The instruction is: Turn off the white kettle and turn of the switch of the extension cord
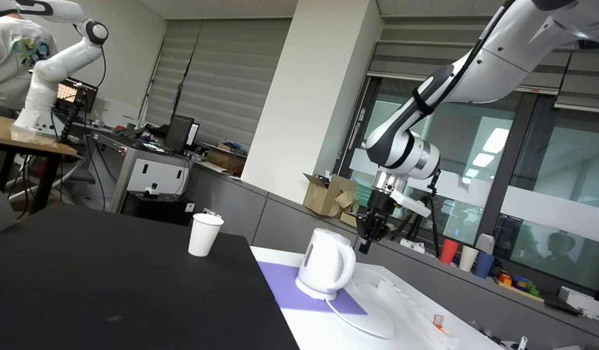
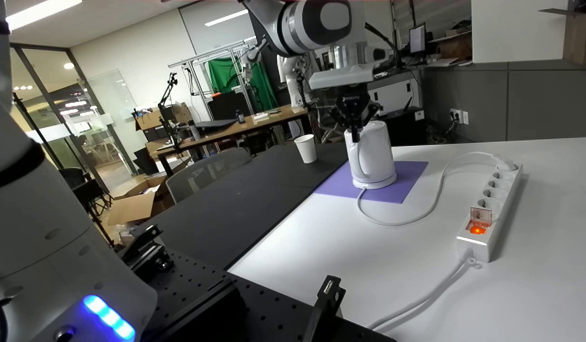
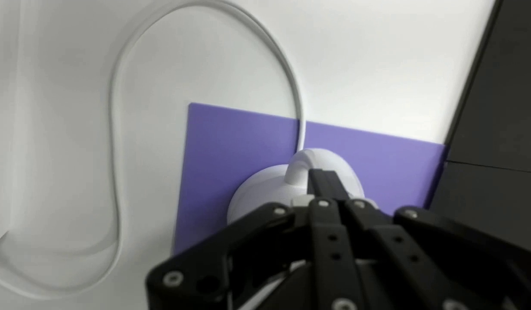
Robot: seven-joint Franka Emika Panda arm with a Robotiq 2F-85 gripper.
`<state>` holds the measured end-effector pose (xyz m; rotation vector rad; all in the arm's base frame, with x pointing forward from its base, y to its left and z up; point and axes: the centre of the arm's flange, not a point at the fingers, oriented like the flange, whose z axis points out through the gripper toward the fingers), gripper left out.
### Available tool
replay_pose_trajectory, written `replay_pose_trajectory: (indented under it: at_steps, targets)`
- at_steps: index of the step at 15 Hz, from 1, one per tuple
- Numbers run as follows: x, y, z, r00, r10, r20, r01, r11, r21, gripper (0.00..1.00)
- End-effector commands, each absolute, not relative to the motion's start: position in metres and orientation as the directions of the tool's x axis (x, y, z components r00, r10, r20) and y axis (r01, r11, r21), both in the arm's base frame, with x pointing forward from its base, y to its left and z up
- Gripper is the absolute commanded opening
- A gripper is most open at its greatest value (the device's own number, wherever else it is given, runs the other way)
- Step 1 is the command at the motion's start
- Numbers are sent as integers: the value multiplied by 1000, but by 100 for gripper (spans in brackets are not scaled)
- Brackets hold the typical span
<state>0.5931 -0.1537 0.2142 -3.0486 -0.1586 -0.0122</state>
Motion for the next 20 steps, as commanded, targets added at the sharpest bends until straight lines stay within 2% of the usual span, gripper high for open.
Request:
replay_pose_trajectory:
  at_steps: [1, 6, 10, 17, 20]
  targets:
    - [587, -171, 271, 998, 65, 11, 64, -998, 21, 0]
    - [569, -222, 312, 999, -25, 45, -31, -991, 129, 0]
    - [548, -271, 308, 986, -140, 93, -149, -984, 93, 0]
    - [496, -348, 236, 918, -390, 72, -391, -921, -10, 0]
    - [478, -370, 197, 903, -428, 51, -427, -904, -21, 0]
